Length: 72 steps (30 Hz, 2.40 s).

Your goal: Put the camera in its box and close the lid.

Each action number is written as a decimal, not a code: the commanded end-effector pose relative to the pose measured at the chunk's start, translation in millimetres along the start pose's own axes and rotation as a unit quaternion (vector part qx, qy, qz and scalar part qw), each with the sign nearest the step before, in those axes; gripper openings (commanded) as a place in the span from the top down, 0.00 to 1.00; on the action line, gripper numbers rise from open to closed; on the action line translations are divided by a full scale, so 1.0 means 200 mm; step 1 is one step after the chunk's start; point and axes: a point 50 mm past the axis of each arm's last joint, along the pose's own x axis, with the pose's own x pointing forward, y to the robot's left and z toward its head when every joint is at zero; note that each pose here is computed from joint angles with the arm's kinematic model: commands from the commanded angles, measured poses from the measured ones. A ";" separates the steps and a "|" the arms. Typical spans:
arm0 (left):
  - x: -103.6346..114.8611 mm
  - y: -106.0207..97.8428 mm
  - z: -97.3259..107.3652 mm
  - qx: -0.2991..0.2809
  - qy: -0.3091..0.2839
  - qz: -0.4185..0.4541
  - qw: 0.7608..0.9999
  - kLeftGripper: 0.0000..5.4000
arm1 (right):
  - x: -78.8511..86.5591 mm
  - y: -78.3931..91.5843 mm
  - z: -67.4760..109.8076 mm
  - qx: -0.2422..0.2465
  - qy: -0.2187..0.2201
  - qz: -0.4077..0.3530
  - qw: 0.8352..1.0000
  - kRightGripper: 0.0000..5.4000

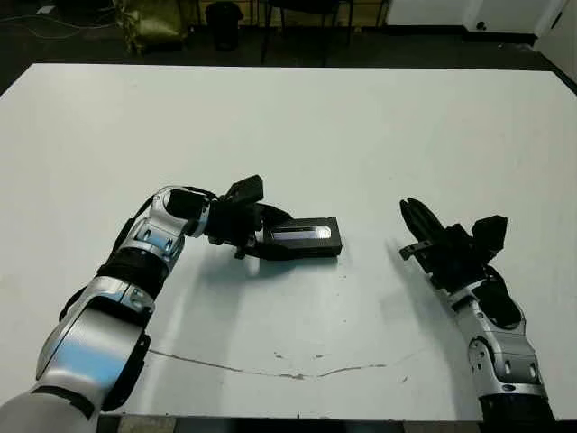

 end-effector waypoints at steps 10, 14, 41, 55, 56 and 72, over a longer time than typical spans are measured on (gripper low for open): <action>0.06 -0.01 -0.02 -0.013 0.024 0.025 0.999 0.43 | -0.03 0.00 -0.02 0.002 0.011 -0.009 1.000 1.00; 0.05 -0.01 0.00 0.010 0.025 0.027 0.999 0.25 | -0.03 -0.01 -0.02 0.006 0.007 -0.004 1.000 1.00; -0.49 -0.13 0.09 -0.095 -0.236 0.369 0.894 0.08 | -0.03 0.02 -0.01 0.020 0.004 -0.014 1.000 1.00; -0.59 -0.45 -0.18 -0.056 -0.180 0.675 0.713 0.72 | -0.06 0.11 -0.03 0.035 0.004 -0.101 0.994 1.00; -0.58 -0.46 -0.18 -0.061 -0.174 0.677 0.712 0.76 | -0.06 0.12 -0.03 0.033 0.006 -0.104 0.994 1.00; -0.46 -0.47 -0.19 -0.064 -0.183 0.640 0.743 1.00 | -0.06 0.12 -0.03 0.037 0.005 -0.111 0.993 1.00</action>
